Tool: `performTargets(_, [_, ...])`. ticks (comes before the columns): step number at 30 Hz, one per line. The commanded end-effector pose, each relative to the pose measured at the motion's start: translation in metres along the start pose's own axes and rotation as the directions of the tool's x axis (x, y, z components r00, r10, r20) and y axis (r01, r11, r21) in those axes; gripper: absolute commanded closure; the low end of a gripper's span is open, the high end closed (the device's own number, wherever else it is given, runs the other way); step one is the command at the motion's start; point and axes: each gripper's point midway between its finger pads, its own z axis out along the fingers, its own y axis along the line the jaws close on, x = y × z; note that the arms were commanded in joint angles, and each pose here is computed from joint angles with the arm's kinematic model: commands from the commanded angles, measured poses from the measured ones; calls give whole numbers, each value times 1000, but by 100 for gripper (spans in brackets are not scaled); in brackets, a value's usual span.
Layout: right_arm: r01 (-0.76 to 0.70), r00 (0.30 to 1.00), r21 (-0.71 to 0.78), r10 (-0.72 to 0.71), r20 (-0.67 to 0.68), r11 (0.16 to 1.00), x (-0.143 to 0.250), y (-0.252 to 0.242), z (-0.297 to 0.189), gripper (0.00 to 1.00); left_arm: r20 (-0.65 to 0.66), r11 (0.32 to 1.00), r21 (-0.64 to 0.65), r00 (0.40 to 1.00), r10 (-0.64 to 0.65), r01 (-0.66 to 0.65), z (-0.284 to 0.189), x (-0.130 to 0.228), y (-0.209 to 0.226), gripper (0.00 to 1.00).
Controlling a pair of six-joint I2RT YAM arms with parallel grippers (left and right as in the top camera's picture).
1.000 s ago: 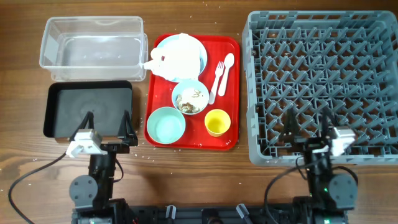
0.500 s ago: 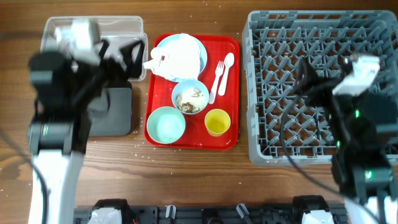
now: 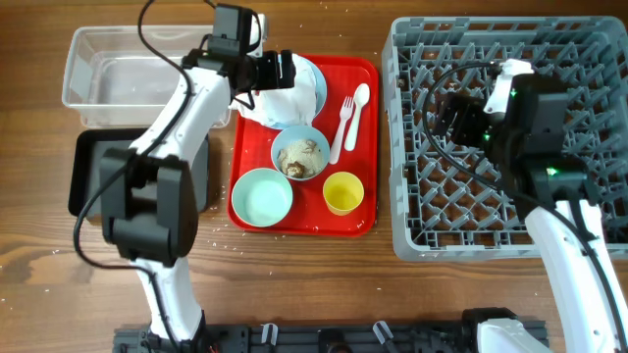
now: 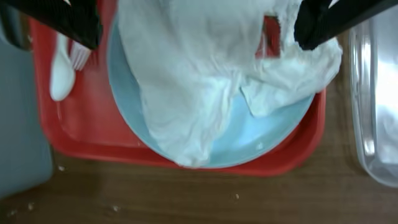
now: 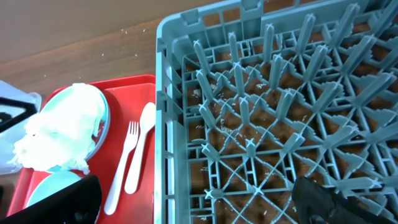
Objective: Sort waste into correct bins and load items into the dishwasher rack
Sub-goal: 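Reach the left gripper to the white napkin on the plate and grasp it, then carry the napkin left and drop it into the clear plastic bin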
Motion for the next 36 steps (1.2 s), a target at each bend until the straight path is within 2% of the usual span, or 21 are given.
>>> performTargets(1, [-11,1000,-26,12,6,1000,-5,6,-1,0,0,998,-64,1000,17,-17,25,2,16,0])
performTargets(9, [-17,999,-14,17,-37,1000,4,3,6,0,-40,979,-196,998,57,-64,51,24,24,0])
performTargets(15, [-17,999,-13,17,-42,1000,5,3,6,0,-113,973,-219,992,53,-77,78,50,35,0])
performTargets(16, [-17,999,-12,17,-42,1000,5,3,6,0,-123,972,-220,991,52,-79,81,54,36,4])
performTargets(18, [-17,999,-13,17,-42,1000,5,3,6,0,-138,972,-222,989,52,-82,86,60,37,19])
performTargets(19, [-17,999,-12,17,-42,1000,5,3,6,0,-142,971,-223,989,51,-82,87,61,38,37])
performTargets(21, [-18,999,-13,17,-42,1000,5,3,6,0,-141,971,-223,989,51,-82,87,61,38,83])
performTargets(22, [-19,999,-12,18,-43,1000,6,3,6,0,-139,972,-222,989,51,-82,87,60,37,96])
performTargets(24, [-22,999,-11,21,-48,1000,7,3,6,0,-125,972,-220,991,53,-80,83,55,35,96])
performTargets(26, [-22,998,-10,21,-52,1000,8,2,6,0,-73,975,-209,996,59,-73,64,32,27,96])
performTargets(29, [-22,998,-9,21,-54,1000,8,2,6,0,85,983,-180,995,62,-45,-2,-33,7,96])
performTargets(31, [-22,998,-9,21,-53,1000,8,2,6,0,219,986,-166,974,55,-18,-69,-76,2,96])
performTargets(34, [-22,998,-9,21,-53,1000,8,2,6,0,347,983,-177,937,25,40,-138,-106,23,96])
performTargets(36, [-22,998,-9,22,-53,1000,8,2,6,0,369,973,-211,929,-11,96,-159,-111,55,96])
